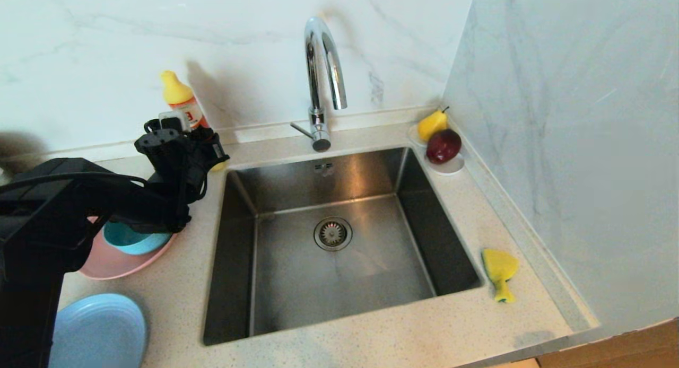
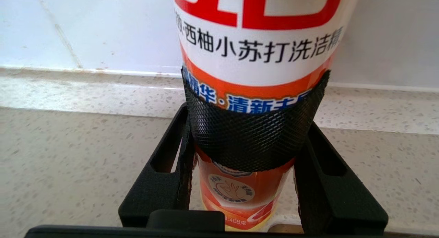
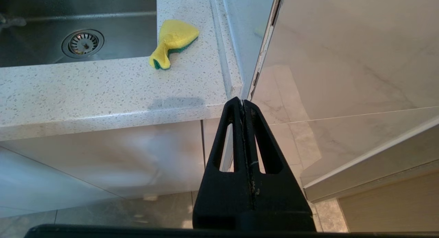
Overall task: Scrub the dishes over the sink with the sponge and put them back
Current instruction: Grab the dish soap, then squeeze it onto the sponge
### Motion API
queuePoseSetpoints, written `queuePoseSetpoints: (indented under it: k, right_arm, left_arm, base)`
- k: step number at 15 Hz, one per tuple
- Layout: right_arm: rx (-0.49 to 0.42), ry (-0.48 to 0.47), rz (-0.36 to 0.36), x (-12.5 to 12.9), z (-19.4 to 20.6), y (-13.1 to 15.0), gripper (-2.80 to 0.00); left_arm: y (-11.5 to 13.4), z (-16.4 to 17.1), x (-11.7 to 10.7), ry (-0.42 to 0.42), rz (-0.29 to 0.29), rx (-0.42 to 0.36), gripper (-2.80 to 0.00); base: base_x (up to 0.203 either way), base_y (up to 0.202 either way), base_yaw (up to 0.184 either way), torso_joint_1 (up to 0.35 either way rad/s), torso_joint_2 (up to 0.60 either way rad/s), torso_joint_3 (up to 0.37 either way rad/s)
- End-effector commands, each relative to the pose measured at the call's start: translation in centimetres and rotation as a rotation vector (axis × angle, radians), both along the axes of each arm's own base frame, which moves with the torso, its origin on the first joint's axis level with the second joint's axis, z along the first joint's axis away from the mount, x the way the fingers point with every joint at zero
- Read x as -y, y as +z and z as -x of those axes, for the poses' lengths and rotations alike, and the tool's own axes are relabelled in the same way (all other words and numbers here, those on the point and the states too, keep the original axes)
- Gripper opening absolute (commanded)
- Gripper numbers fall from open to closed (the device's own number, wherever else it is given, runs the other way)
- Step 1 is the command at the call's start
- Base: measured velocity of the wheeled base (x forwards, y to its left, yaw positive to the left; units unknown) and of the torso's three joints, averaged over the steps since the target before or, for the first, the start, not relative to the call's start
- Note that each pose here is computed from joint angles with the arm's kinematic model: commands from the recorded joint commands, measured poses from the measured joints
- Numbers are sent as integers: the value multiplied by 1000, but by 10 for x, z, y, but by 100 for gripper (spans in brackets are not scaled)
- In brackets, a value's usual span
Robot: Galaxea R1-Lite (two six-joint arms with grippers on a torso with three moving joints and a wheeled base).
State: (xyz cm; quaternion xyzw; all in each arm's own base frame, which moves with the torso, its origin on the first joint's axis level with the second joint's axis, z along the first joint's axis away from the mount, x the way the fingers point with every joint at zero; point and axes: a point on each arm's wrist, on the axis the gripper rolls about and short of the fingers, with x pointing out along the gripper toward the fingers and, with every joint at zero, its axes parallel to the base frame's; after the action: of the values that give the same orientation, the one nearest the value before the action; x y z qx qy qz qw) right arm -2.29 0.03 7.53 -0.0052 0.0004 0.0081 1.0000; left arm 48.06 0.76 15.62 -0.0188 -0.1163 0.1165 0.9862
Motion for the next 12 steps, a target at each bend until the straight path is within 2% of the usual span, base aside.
queuePoseSetpoints:
  k: [1,3,7,10,12]
  right_arm:
    - [1,1,0,0,0,0,-280]
    - [1,1,0,0,0,0,-280]
    - [1,1,0,0,0,0,-280]
    - [1,1,0,0,0,0,-280]
    - [1,1,0,0,0,0,-280]
  left_arm:
    - [33,13,1,14,4,66,-280]
    - [54,25,2,24,9,80,-280]
    - [65,40,3,47,14,67,-280]
    - [96,65,10,39,18,101,-280]
    - [112,81,18,20,22,85,-280]
  base:
    - [0,0,0,0,0,0]
    - [0,0,0,0,0,0]
    - [0,0,0,0,0,0]
    - [0,0,0,0,0,0]
    - [0,0,0,0,0,0]
